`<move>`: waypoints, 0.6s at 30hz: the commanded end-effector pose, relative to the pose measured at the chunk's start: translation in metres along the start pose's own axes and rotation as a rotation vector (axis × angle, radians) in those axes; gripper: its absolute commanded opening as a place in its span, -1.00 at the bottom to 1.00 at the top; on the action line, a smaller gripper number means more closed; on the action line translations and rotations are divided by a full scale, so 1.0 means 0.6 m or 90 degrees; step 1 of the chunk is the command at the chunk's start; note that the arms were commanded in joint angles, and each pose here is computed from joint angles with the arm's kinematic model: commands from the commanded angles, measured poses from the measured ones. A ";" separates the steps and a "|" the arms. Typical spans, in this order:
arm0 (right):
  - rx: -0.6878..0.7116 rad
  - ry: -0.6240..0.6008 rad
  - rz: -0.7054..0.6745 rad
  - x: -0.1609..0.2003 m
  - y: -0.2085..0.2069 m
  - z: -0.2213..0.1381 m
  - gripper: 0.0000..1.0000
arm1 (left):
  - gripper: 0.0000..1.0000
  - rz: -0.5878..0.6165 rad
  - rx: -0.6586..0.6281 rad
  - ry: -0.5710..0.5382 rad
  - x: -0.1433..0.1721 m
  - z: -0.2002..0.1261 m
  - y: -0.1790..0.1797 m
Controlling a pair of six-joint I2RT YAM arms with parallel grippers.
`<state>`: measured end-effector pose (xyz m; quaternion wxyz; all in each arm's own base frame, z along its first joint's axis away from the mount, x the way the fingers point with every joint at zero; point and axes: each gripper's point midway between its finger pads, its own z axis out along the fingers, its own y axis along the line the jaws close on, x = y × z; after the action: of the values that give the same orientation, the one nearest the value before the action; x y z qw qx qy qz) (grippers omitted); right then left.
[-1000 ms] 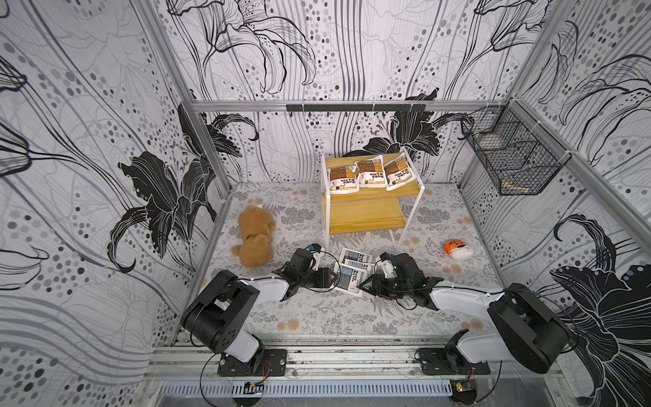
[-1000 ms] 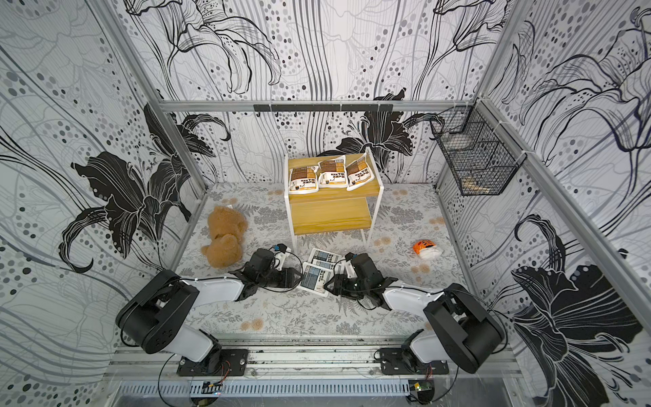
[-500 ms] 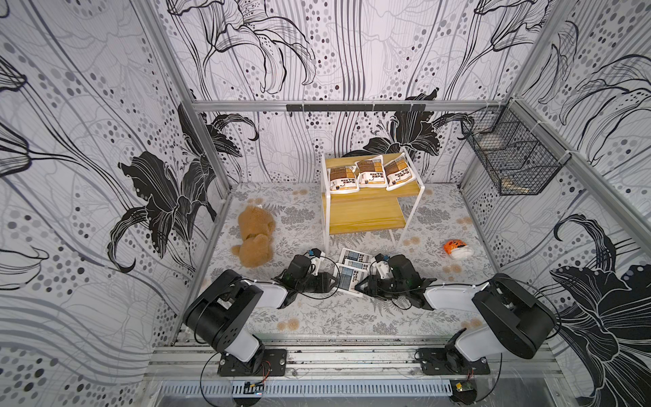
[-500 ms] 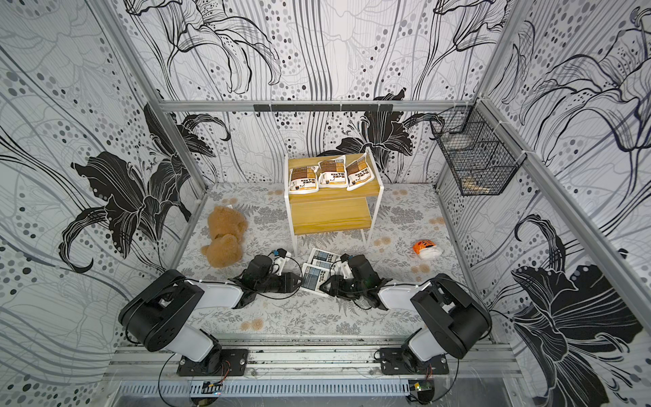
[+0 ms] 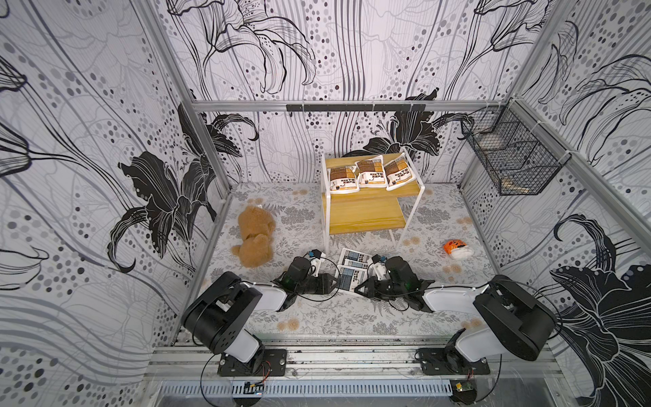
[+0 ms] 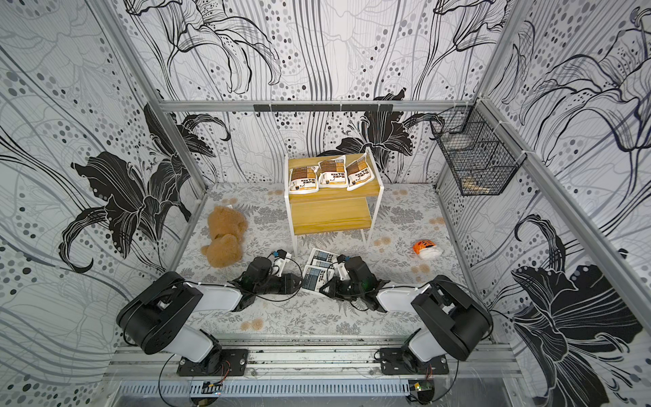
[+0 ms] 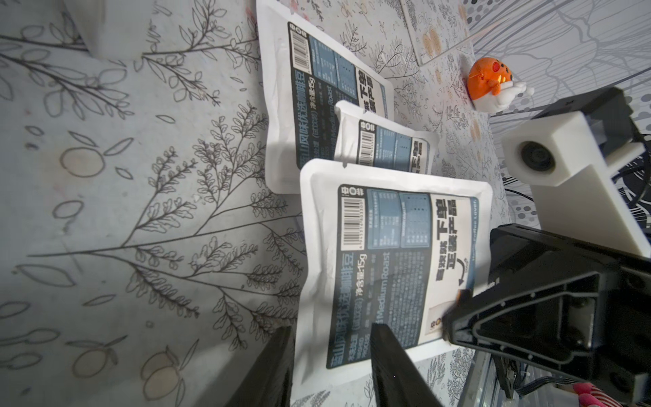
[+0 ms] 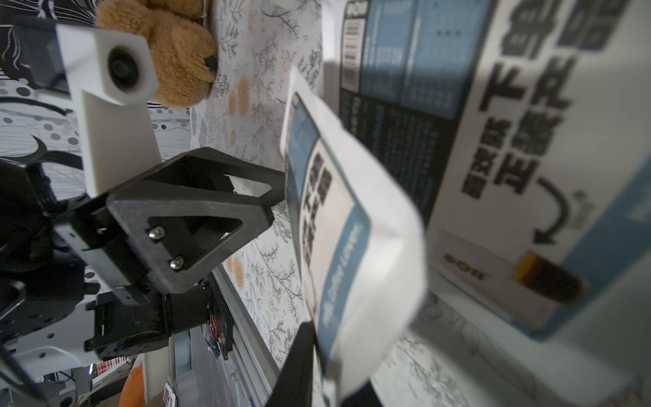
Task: Place the bagged coffee beans on the shelf by color
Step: Pick up the bagged coffee beans at the center of the board.
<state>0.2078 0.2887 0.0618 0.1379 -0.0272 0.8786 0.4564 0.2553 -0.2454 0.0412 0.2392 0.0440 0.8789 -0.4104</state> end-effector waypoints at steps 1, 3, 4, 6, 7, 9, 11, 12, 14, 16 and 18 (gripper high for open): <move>-0.008 -0.040 -0.007 -0.015 0.029 -0.026 -0.77 | -0.04 -0.014 0.026 -0.024 -0.012 -0.020 -0.028; -0.020 -0.061 -0.003 -0.017 0.042 -0.045 -0.79 | 0.05 -0.040 0.033 -0.050 -0.024 -0.039 -0.041; -0.027 -0.072 0.000 -0.018 0.048 -0.056 -0.79 | 0.11 -0.060 0.034 -0.065 -0.029 -0.050 -0.045; -0.038 -0.097 0.006 -0.020 0.059 -0.078 -0.80 | 0.17 -0.104 0.065 -0.095 -0.039 -0.072 -0.066; -0.047 -0.114 0.007 -0.023 0.066 -0.090 -0.80 | 0.18 -0.125 0.087 -0.107 -0.043 -0.084 -0.078; -0.062 -0.144 0.013 -0.028 0.079 -0.114 -0.80 | 0.20 -0.159 0.126 -0.127 -0.048 -0.103 -0.101; -0.083 -0.177 0.017 -0.035 0.093 -0.138 -0.80 | 0.22 -0.181 0.169 -0.152 -0.057 -0.123 -0.126; -0.094 -0.193 0.020 -0.038 0.102 -0.151 -0.80 | 0.23 -0.191 0.191 -0.165 -0.062 -0.134 -0.140; -0.118 -0.222 0.023 -0.046 0.118 -0.172 -0.81 | 0.24 -0.199 0.230 -0.189 -0.073 -0.152 -0.168; -0.143 -0.241 0.024 -0.053 0.137 -0.189 -0.81 | 0.27 -0.200 0.275 -0.213 -0.085 -0.171 -0.203; -0.166 -0.244 0.022 -0.058 0.156 -0.198 -0.81 | 0.32 -0.196 0.303 -0.227 -0.093 -0.181 -0.232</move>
<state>0.1965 0.2459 0.2003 0.2895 0.0355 0.7780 0.5564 0.2209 -0.2463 0.1833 0.2851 -0.0866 0.7485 -0.5925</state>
